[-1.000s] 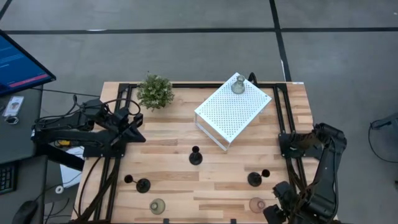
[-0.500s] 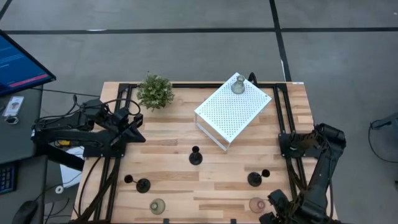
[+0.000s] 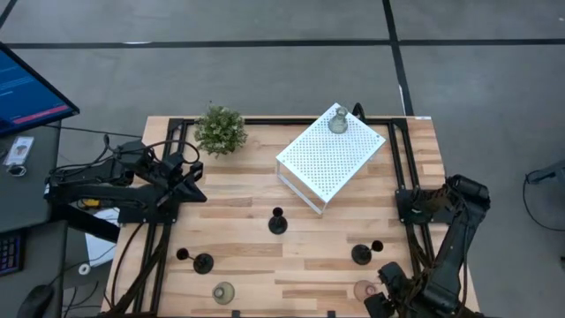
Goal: Pick & Place candle stick holders
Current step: Put the pink glass candle holder on the shelf aligned with the other green candle holder
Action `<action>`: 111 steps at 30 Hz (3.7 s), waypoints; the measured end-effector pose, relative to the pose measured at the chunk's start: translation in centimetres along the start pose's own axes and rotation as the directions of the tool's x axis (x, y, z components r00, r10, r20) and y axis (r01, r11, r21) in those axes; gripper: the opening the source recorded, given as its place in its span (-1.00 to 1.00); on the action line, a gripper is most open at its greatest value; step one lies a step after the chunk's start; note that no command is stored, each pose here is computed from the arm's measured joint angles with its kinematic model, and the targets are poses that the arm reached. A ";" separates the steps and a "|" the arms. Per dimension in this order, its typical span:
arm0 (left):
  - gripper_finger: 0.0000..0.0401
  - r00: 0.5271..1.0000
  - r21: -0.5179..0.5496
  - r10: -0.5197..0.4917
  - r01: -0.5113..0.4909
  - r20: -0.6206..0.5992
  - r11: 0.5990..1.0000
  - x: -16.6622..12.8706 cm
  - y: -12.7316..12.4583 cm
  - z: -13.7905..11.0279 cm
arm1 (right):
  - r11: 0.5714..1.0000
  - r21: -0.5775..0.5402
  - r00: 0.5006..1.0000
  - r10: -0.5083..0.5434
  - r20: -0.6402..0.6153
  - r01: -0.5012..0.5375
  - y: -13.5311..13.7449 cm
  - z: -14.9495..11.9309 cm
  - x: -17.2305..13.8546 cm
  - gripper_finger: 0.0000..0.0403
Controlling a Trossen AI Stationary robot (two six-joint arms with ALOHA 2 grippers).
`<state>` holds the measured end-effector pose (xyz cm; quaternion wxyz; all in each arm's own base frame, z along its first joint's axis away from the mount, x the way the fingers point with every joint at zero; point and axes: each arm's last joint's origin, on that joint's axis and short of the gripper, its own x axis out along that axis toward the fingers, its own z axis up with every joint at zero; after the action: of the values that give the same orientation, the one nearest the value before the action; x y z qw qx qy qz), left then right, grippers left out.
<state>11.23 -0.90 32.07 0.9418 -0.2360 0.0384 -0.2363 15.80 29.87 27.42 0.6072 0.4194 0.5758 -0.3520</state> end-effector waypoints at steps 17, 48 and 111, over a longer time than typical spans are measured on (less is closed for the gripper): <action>-0.96 1.000 0.002 0.000 0.000 0.000 1.000 0.0 0.0 0.0 | 0.999 -0.042 0.993 0.024 0.116 -0.020 -0.1 1.1 2.3 0.14; -0.96 1.000 0.000 0.000 0.000 0.000 1.000 0.0 0.0 0.0 | 0.997 -0.052 0.995 0.067 0.080 -0.063 -0.2 1.4 5.8 -0.02; -0.95 1.000 0.026 0.000 0.000 0.001 1.000 0.0 0.0 0.0 | 0.971 -0.169 0.984 0.176 0.019 -0.170 2.4 3.2 7.3 -0.89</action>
<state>11.23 -0.90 32.07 0.9448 -0.2236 0.0349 -0.2370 19.94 28.27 20.37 0.6781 0.4097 0.5542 -0.2553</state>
